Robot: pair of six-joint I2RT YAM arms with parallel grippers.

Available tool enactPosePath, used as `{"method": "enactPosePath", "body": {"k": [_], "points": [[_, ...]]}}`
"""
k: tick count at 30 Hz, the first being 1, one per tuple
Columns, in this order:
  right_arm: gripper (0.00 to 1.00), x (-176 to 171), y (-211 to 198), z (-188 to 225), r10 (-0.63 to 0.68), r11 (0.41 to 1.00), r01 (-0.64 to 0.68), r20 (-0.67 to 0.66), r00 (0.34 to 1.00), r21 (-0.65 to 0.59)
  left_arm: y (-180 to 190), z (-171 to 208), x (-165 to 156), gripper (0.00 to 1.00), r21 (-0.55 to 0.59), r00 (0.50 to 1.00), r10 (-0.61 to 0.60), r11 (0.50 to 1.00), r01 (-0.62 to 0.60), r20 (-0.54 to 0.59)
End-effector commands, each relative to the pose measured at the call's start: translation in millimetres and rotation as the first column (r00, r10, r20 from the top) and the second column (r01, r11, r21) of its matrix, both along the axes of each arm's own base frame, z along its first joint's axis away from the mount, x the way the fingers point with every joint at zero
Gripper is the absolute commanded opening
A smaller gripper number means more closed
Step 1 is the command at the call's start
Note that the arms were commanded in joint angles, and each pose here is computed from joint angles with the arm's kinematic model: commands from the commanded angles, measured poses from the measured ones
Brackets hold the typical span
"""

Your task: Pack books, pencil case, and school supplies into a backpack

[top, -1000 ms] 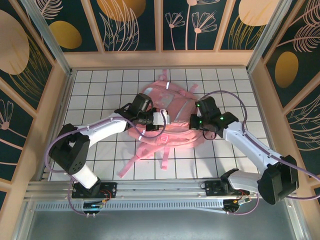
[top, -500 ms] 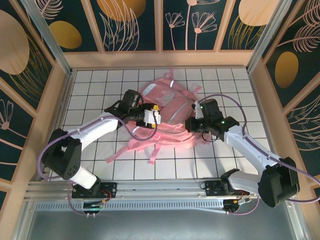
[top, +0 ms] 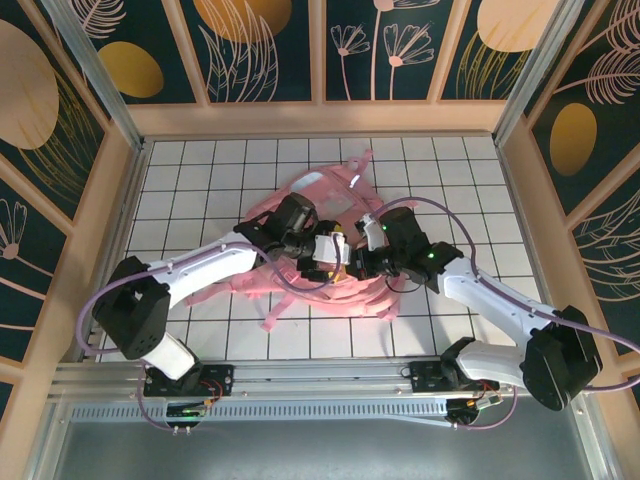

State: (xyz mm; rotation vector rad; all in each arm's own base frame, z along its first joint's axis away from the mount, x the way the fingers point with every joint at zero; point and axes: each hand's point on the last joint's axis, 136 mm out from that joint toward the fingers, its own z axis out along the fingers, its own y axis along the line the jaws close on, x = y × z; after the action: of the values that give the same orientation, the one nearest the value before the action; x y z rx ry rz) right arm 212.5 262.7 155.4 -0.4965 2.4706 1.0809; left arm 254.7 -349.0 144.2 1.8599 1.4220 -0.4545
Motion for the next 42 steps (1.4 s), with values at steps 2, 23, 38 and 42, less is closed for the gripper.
{"method": "enactPosePath", "body": {"k": [2,23,38,42], "points": [[0.00,5.6,9.1,15.8,0.037,0.998,-0.040,0.070,0.997,0.042,8.6,-17.8,12.8,0.38,0.102,0.999,0.053,0.993,-0.051,-0.013],[0.00,154.1,-189.2,-41.6,-0.619,0.662,0.675,0.271,0.737,-0.326,63.7,-31.2,-52.2,0.00,0.130,0.974,-0.189,0.976,0.173,0.126],[0.00,37.8,-20.8,-15.5,-0.091,0.992,0.098,0.089,0.992,-0.078,38.1,27.3,-16.3,0.99,-0.117,0.893,0.173,0.963,-0.242,-0.416],[0.00,26.0,-4.5,-4.2,-0.061,0.997,0.066,0.109,0.992,-0.049,14.3,35.6,-42.6,0.99,-0.162,0.874,0.088,0.969,-0.186,-0.477]]}}
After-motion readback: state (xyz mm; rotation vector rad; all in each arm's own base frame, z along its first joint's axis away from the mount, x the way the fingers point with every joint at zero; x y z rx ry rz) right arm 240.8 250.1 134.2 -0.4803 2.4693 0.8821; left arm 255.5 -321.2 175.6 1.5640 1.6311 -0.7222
